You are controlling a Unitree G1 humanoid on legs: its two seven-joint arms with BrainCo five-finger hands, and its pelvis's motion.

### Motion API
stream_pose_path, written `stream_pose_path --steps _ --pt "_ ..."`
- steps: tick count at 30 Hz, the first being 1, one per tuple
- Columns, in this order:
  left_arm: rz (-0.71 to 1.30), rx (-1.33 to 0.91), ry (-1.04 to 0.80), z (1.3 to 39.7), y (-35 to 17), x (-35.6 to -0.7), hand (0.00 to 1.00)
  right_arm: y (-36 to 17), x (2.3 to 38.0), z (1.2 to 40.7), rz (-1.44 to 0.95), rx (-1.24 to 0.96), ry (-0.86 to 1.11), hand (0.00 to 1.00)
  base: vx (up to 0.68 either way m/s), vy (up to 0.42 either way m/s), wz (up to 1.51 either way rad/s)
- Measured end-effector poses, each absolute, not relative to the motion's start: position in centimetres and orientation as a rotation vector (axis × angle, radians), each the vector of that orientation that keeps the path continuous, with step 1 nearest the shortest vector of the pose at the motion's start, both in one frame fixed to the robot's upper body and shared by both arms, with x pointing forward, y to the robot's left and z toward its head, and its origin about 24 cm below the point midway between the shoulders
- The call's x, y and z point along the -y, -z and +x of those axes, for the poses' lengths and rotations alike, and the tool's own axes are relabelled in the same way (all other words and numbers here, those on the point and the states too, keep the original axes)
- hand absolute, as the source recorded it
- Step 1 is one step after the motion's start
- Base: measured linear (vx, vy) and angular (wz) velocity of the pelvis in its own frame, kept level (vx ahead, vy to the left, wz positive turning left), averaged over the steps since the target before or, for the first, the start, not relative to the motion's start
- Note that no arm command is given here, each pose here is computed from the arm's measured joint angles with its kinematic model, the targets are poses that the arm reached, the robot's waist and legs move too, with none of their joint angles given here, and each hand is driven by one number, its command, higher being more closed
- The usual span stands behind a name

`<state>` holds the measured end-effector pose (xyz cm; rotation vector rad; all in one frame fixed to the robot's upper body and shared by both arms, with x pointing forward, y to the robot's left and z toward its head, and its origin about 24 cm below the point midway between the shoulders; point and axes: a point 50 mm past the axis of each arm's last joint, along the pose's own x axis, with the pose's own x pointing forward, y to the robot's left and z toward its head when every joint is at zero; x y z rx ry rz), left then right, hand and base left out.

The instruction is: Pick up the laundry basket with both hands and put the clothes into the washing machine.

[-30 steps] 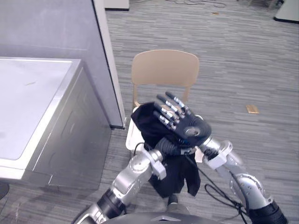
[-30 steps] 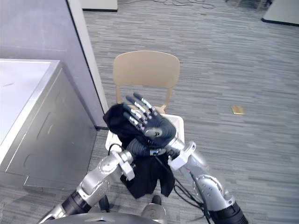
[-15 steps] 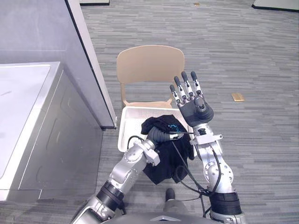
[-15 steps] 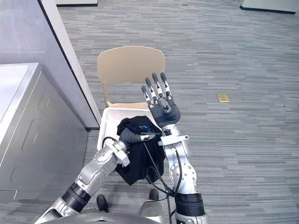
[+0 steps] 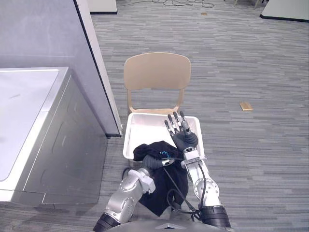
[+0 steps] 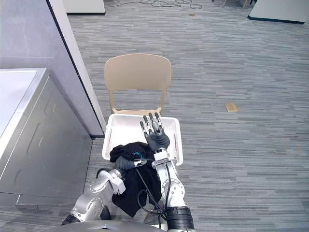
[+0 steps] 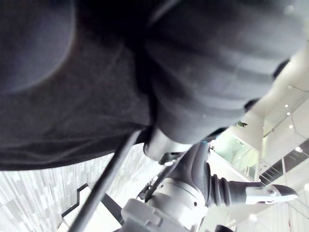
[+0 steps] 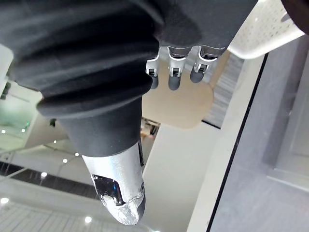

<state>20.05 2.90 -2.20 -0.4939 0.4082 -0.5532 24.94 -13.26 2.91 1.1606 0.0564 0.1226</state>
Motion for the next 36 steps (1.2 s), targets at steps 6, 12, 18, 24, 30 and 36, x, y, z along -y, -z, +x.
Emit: stream_pose_path --steps 6,12,18,24,30,36 --pt "-0.502 -0.477 0.529 19.3 3.5 -3.1 1.00 -1.0 13.3 25.2 1.175 -0.146 -0.030 0.00 -0.01 -0.003 0.02" --pt "-0.504 -0.480 0.525 19.3 3.6 -3.1 1.00 -0.9 13.2 25.4 1.178 -0.154 -0.029 0.00 -0.02 -0.010 0.06" --pt "-0.497 -0.481 0.521 19.3 3.7 -3.2 1.00 -0.6 13.1 25.4 1.179 -0.167 -0.024 0.00 0.00 0.000 0.00" --pt "-0.488 -0.477 0.524 19.3 3.6 -3.2 1.00 -0.6 13.1 25.4 1.179 -0.167 -0.023 0.00 0.00 0.000 0.00" --pt "-0.482 -0.473 0.526 19.5 3.5 -3.3 1.00 -0.6 13.2 25.4 1.178 -0.166 -0.024 0.00 0.00 0.000 0.00" --pt "-0.477 -0.459 0.529 19.6 3.3 -3.3 1.00 -1.2 13.4 25.5 1.167 -0.144 -0.038 0.00 0.00 0.000 -0.02"
